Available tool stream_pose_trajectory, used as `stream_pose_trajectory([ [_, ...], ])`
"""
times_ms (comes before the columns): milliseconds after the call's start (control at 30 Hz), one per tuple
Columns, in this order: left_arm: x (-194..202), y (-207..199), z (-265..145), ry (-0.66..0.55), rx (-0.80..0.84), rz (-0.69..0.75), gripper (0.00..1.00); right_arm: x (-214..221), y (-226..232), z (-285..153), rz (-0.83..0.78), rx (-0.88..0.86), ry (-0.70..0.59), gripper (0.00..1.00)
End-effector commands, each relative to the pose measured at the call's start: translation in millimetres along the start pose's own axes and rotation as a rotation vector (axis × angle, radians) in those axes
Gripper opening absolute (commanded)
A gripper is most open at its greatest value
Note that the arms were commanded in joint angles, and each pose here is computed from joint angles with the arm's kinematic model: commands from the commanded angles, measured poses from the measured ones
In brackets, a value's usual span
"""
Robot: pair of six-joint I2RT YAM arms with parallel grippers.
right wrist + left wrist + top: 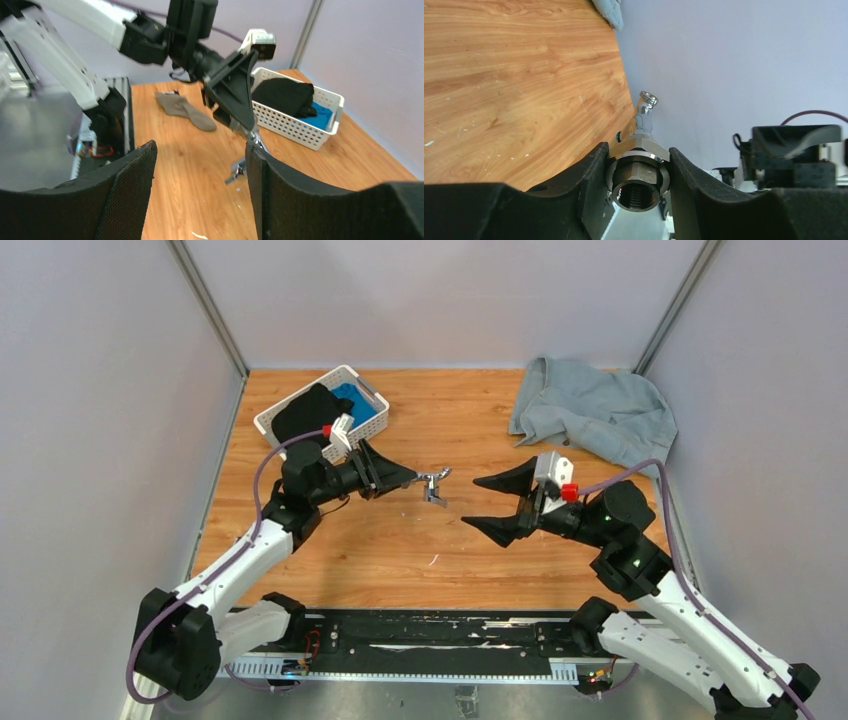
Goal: Install the water faucets
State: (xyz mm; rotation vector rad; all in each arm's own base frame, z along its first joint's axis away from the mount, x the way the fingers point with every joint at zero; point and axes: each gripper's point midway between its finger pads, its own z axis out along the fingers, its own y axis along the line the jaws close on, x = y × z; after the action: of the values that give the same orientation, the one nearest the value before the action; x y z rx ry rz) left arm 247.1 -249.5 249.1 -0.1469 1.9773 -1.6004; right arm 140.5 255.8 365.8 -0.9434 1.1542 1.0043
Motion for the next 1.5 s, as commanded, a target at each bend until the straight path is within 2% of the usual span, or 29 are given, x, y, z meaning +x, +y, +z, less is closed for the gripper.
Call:
stream_pose_trajectory([
  [0, -11, -38, -5, -0.003, 0.062, -0.018, 0.0, 30, -9, -6, -0.189, 0.017, 0.062, 0.64],
  [100, -11, -44, -5, 0.021, 0.053, -0.035, 0.0, 45, -23, -5, -0.209, 0.077, 0.102, 0.65],
  [167, -10, -43, -4, 0.035, 0.037, -0.048, 0.0, 55, -25, -4, -0.228, 0.064, 0.142, 0.73],
  [233, -10, -42, -4, 0.045, 0.014, -0.064, 0.0, 62, -21, -1, -0.263, 0.02, 0.162, 0.77],
  [367, -10, -42, -3, 0.061, -0.008, -0.093, 0.0, 66, -20, 0, -0.439, 0.031, 0.139, 0.81],
  [667, -3, -45, -2, 0.14, -0.045, -0.193, 0.0, 78, -58, -2, -0.779, 0.188, 0.284, 0.79],
  [800, 0, -57, -3, 0.175, 0.013, -0.218, 0.0, 95, -68, 0, -0.879, 0.203, 0.38, 0.78],
  [1133, 10, -78, -15, 0.25, 0.073, -0.206, 0.0, 92, -68, 22, -0.997, 0.227, 0.304, 0.74],
  [1267, 15, -79, -18, 0.271, 0.077, -0.203, 0.0, 85, -67, 28, -1.0, 0.236, 0.258, 0.74],
  [1467, 17, -80, -20, 0.285, 0.084, -0.206, 0.0, 86, -56, 46, -0.999, 0.158, 0.22, 0.67],
])
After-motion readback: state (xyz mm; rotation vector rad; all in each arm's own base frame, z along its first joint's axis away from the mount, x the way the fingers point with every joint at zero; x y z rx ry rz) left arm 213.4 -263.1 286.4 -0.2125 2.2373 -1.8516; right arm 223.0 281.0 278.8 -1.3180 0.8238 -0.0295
